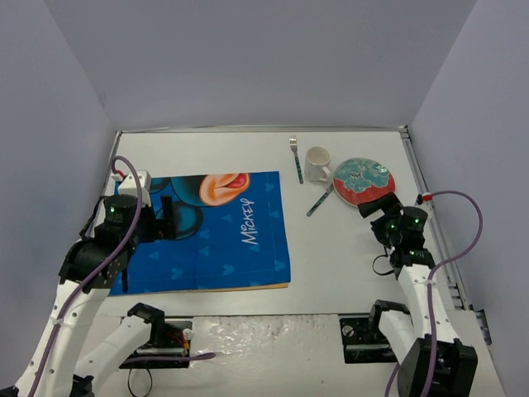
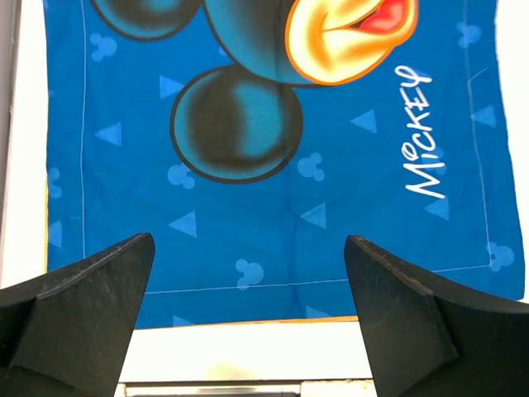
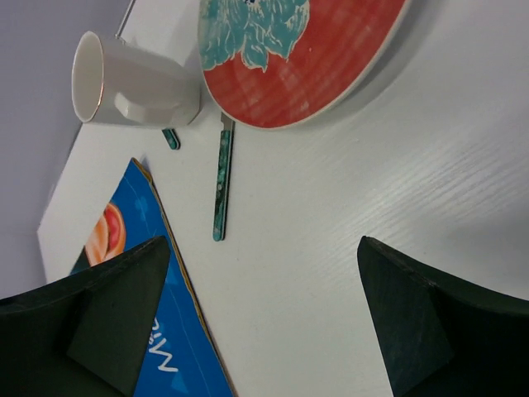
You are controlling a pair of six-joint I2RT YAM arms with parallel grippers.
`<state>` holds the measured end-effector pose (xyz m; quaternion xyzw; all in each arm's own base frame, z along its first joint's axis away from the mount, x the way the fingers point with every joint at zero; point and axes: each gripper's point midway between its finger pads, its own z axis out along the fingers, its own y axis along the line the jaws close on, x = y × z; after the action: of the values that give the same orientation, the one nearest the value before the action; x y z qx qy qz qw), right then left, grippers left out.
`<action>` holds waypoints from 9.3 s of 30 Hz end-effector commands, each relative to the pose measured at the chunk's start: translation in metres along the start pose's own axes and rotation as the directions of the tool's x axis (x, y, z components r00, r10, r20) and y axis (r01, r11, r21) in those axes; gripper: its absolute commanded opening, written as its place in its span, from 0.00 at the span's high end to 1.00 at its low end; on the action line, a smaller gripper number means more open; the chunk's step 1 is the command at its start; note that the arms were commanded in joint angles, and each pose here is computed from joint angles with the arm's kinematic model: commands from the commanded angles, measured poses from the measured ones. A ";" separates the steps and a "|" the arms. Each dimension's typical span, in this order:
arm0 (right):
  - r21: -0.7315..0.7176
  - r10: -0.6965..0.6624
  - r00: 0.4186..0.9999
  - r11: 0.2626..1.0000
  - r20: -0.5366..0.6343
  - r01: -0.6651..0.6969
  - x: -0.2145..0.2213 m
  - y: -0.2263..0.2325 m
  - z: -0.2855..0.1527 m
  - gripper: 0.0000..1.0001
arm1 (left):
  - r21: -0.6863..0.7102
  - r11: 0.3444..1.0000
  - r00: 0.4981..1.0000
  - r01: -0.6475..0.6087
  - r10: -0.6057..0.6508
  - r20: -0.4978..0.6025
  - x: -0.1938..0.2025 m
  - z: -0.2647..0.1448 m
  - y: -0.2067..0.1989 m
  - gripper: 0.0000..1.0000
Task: Set the dinner table for one person
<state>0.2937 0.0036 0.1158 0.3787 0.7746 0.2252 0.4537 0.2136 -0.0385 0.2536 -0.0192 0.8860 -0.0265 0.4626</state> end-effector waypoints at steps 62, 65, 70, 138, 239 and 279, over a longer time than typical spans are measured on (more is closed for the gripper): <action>-0.289 0.262 0.950 0.935 0.169 -0.206 -0.138 0.016 0.077 1.00 | -0.013 1.000 0.995 0.005 -0.004 0.099 -0.028 -0.007 -0.007 0.03; -0.314 0.254 0.943 0.932 0.214 -0.180 -0.160 0.038 0.055 1.00 | -0.007 1.000 0.995 -0.002 0.003 0.102 -0.029 -0.006 -0.008 0.03; -0.413 0.238 0.939 0.903 0.247 -0.120 -0.188 0.088 0.019 1.00 | -0.003 1.000 0.996 -0.008 0.008 0.093 -0.032 -0.002 -0.012 0.03; -0.793 -0.538 0.599 0.519 -0.593 -0.318 0.341 0.332 0.022 1.00 | -0.130 0.990 0.986 0.050 -0.028 0.167 -0.042 -0.045 0.025 0.03; -0.364 -0.985 0.127 0.162 -0.116 0.917 0.023 0.236 0.166 1.00 | -0.074 0.986 0.917 0.148 -0.109 0.385 0.017 -0.040 0.048 0.03; -0.686 -0.964 -0.253 -0.242 0.086 0.687 0.217 0.277 0.128 1.00 | -0.052 0.989 0.917 0.141 -0.111 0.382 0.018 -0.040 0.044 0.03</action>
<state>0.4255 0.3353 0.0832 -0.5410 0.7998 0.1008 0.2398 0.1632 0.0081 0.2411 -0.0904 0.7956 -0.0059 0.5990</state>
